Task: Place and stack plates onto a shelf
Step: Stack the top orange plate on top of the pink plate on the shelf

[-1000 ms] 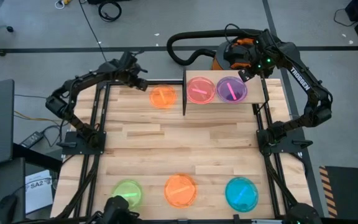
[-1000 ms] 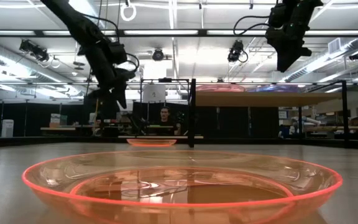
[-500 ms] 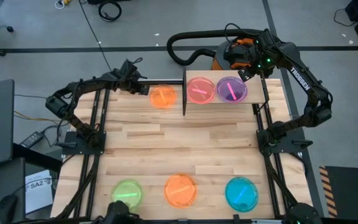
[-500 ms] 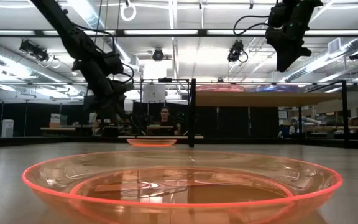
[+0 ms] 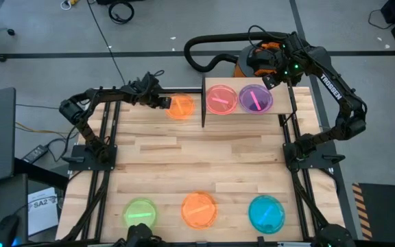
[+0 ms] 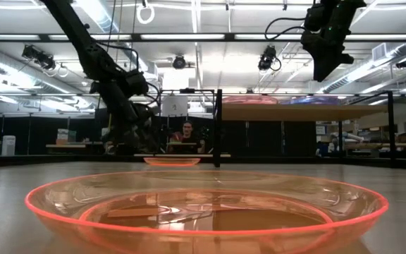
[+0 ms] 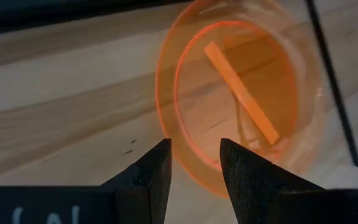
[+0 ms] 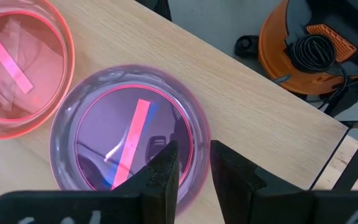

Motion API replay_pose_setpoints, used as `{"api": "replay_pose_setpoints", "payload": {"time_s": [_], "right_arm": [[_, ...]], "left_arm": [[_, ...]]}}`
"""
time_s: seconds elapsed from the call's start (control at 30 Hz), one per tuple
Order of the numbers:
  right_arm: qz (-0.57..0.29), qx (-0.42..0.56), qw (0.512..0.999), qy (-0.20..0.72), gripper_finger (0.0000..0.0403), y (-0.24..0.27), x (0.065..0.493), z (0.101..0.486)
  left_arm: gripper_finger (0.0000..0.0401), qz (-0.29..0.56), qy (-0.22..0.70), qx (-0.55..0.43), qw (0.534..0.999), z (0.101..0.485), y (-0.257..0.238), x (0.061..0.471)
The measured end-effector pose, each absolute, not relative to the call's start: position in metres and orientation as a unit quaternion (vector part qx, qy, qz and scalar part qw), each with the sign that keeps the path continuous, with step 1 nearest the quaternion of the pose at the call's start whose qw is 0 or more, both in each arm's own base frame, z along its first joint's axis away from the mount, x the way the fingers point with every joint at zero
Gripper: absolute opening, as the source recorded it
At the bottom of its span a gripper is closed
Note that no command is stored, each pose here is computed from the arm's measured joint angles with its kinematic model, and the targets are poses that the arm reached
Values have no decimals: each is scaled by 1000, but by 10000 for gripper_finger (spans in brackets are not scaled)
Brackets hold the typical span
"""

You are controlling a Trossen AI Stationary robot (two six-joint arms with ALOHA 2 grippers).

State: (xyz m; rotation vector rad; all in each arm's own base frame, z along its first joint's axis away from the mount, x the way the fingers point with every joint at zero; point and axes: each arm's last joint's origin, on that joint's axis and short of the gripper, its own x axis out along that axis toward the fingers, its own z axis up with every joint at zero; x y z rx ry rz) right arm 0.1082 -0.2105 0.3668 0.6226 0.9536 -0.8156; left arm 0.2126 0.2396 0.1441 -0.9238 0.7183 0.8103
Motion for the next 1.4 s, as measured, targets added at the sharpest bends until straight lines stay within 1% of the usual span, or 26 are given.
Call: {"api": "replay_pose_setpoints", "payload": {"time_s": [0.2,0.37,0.5,0.63,0.97,1.3,1.4], "right_arm": [[-375,286,765,439,98,-210,108,367],[-375,286,765,439,98,-211,108,367],[-375,286,765,439,98,-211,108,367],[-375,286,765,439,98,-211,108,367],[-375,286,765,439,98,-211,108,367],[-375,286,765,439,98,-211,108,367],[-375,286,765,439,98,-211,108,367]], "left_arm": [[144,387,345,-425,742,129,242,215],[144,394,332,-431,741,131,243,216],[144,402,320,-455,727,131,243,216],[144,389,319,-466,728,131,243,216],[144,383,321,-492,713,129,238,219],[144,375,323,-503,708,129,232,224],[144,379,326,-512,698,128,231,223]]}}
